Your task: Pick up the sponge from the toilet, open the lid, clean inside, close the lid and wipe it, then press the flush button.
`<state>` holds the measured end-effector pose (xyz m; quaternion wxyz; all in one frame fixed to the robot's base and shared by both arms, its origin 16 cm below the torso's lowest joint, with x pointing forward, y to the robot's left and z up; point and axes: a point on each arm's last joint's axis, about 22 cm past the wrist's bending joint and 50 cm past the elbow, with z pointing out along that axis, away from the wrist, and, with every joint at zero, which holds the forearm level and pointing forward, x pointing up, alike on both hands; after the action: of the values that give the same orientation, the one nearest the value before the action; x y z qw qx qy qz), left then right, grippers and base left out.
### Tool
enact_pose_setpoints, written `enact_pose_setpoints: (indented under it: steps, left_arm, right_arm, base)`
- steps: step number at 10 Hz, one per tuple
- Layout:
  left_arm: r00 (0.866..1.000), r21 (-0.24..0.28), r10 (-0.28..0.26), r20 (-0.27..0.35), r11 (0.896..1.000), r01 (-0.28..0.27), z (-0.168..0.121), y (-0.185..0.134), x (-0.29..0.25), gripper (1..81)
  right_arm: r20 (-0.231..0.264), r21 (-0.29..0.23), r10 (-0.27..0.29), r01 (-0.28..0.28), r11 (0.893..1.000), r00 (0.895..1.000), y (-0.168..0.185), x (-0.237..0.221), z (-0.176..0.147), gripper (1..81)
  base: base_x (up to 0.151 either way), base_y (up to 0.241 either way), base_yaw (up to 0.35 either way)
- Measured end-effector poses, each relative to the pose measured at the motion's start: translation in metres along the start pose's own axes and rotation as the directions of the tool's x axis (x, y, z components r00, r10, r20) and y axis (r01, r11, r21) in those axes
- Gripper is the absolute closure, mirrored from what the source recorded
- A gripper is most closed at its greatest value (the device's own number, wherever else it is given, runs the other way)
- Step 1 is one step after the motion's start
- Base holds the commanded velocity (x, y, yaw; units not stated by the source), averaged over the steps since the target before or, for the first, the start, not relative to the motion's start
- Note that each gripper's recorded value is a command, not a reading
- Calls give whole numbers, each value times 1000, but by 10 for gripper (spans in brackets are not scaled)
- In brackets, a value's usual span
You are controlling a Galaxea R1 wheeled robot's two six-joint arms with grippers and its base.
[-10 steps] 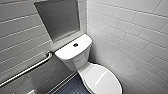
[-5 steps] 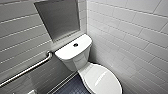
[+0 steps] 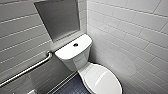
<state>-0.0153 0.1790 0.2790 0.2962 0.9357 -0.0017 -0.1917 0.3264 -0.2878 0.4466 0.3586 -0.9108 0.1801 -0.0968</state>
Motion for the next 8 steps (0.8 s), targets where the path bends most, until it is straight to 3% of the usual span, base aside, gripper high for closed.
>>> enact_pose_setpoints:
  steps: [3,5,6,8]
  left_arm:
    - [999,25,-28,33,999,27,4,-8,-30,10]
    - [999,18,-30,40,999,29,8,-5,-35,10]
    - [999,21,-25,32,999,24,11,-10,-28,10]
    - [1000,26,-13,11,1000,12,20,-20,-8,10]
  right_arm:
    - [-55,82,-106,110,990,993,-54,88,24,811]
    - [-77,123,-162,171,978,984,-90,136,36,811]
    - [-64,154,-195,203,967,979,-115,157,49,811]
    - [-58,166,-248,255,953,967,-133,190,70,811]
  base:
    - [0,0,0]
    - [0,0,0]
    - [0,0,0]
    - [0,0,0]
